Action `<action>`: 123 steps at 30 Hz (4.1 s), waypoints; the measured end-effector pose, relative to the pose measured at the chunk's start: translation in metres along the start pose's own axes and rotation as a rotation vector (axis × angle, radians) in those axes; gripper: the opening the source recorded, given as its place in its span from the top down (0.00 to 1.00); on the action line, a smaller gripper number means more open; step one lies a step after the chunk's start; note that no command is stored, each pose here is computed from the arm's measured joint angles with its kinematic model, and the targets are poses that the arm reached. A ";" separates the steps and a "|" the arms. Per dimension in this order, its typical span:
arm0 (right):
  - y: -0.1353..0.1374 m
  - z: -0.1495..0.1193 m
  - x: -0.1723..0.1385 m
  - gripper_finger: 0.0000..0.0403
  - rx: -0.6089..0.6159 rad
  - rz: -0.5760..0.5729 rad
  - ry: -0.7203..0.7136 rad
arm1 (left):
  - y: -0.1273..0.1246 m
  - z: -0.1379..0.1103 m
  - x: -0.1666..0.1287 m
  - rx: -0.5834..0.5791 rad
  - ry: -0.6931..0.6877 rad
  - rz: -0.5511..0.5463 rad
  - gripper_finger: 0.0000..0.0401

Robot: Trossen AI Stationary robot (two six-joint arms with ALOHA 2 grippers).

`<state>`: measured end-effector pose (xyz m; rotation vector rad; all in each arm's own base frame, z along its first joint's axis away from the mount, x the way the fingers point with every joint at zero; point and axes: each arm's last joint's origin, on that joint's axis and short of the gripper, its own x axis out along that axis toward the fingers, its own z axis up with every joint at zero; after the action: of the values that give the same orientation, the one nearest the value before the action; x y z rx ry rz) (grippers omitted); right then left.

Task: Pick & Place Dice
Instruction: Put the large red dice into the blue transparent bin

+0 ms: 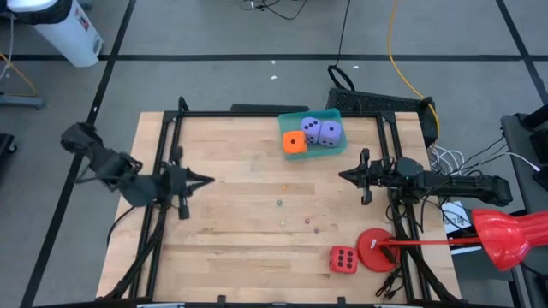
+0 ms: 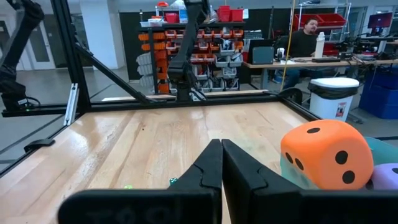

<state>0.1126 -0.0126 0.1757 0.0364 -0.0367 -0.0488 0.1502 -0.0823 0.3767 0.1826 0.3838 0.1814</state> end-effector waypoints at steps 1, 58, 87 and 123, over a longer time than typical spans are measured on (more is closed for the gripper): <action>0.000 0.000 0.000 1.00 0.000 0.000 0.000 | -0.004 -0.009 0.004 0.011 -0.037 -0.038 0.98; 0.002 0.008 0.001 1.00 -0.004 0.078 -0.082 | 0.029 -0.180 0.075 -0.218 -0.314 -0.067 0.99; -0.002 -0.001 0.017 1.00 -0.005 -0.078 0.046 | 0.020 -0.193 0.098 -0.273 -0.176 -0.062 0.97; 0.062 0.053 0.047 1.00 0.015 0.172 0.760 | 0.019 -0.192 0.101 -0.315 -0.194 -0.061 0.99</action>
<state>0.1601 0.0451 0.2329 0.0649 0.7193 0.1397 0.1657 -0.0153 0.1704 -0.1212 0.1640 0.1602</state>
